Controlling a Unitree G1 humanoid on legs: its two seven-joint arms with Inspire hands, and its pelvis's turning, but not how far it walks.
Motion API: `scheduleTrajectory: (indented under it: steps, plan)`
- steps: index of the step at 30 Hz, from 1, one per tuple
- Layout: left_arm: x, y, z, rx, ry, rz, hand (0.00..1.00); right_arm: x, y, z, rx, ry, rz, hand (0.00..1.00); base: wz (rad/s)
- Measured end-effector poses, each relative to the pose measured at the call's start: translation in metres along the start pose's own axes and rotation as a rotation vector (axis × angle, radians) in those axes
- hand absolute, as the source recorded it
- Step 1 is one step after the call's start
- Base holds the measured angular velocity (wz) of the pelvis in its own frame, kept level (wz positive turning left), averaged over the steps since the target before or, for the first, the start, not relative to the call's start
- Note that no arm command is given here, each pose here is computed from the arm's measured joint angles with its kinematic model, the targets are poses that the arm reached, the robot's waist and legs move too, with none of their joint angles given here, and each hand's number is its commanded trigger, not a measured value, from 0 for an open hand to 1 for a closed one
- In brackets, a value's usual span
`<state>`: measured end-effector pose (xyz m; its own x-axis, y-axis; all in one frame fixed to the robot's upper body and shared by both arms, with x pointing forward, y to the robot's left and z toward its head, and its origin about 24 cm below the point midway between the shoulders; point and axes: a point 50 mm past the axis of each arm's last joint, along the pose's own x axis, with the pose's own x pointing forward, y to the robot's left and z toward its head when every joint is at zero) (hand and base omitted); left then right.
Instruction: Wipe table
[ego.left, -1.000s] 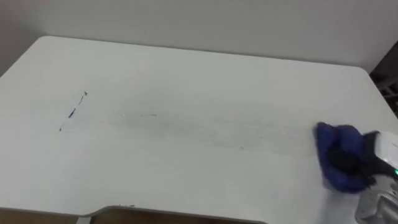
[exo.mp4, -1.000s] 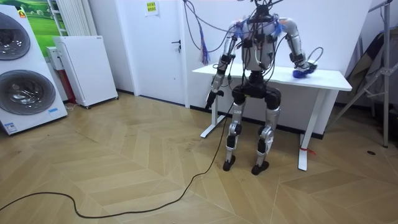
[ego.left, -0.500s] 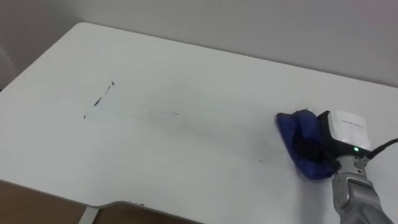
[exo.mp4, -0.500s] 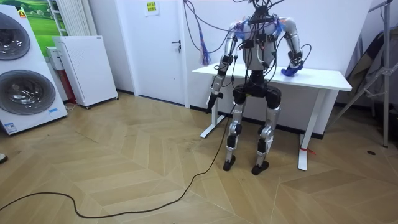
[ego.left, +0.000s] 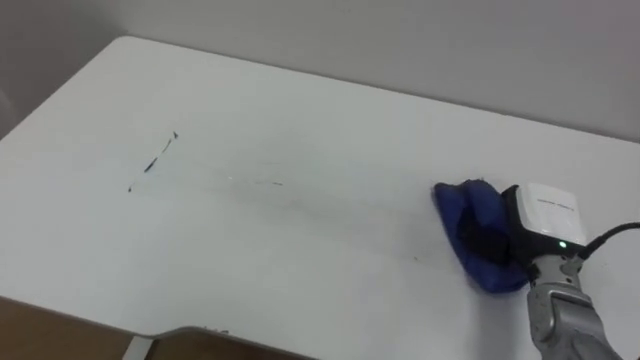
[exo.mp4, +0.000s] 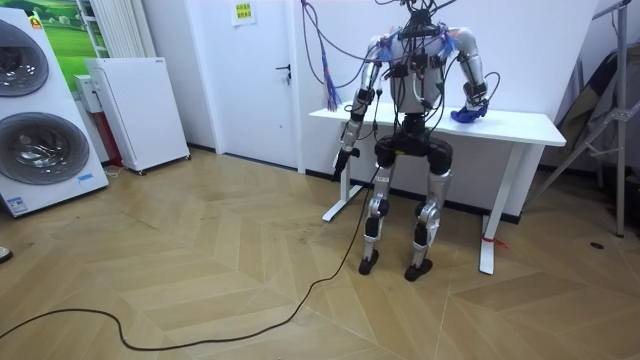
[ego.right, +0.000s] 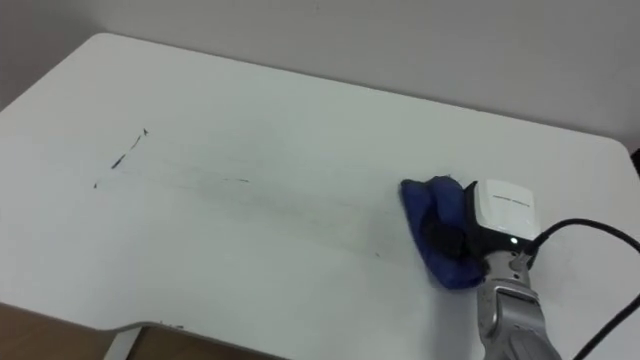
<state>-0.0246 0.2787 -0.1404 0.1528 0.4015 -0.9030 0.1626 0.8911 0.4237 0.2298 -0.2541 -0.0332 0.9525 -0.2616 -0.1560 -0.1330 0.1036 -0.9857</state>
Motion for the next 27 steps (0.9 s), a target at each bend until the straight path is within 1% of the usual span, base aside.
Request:
scheduleTrajectory:
  steps: [3,7,11,13,17,20,24,26,27]
  plan:
    - [0.000,-0.001,0.000,-0.014,0.002,-0.003,0.00,-0.001,-0.001,0.000,0.004,-0.003,-0.004,0.00,0.00]
    - [0.000,-0.003,0.005,-0.016,-0.012,-0.007,0.00,-0.010,-0.002,0.007,0.042,-0.036,-0.020,0.00,0.02]
    - [0.002,-0.006,0.013,-0.022,-0.038,-0.009,0.00,-0.019,-0.005,0.019,0.100,-0.099,-0.043,0.00,0.00]
    - [0.003,-0.006,0.024,-0.023,-0.065,0.000,0.00,-0.026,-0.006,0.024,0.134,-0.135,-0.051,0.00,-0.03]
    - [0.005,-0.006,0.042,-0.047,-0.129,0.009,0.00,-0.025,-0.019,0.032,0.171,-0.197,-0.101,0.00,-0.10]
    - [0.005,-0.007,0.050,-0.060,-0.163,0.009,0.00,-0.025,-0.024,0.034,0.204,-0.218,-0.121,0.00,-0.01]
    - [0.005,-0.009,0.054,-0.068,-0.179,0.001,0.00,-0.023,-0.029,0.032,0.239,-0.212,-0.140,0.00,-0.05]
    - [0.007,-0.011,0.052,-0.067,-0.162,-0.005,0.00,-0.022,-0.038,0.031,0.255,-0.210,-0.175,0.00,0.00]
    - [0.007,-0.011,0.050,-0.066,-0.157,-0.006,0.00,-0.022,-0.040,0.031,0.259,-0.212,-0.183,0.15,0.00]
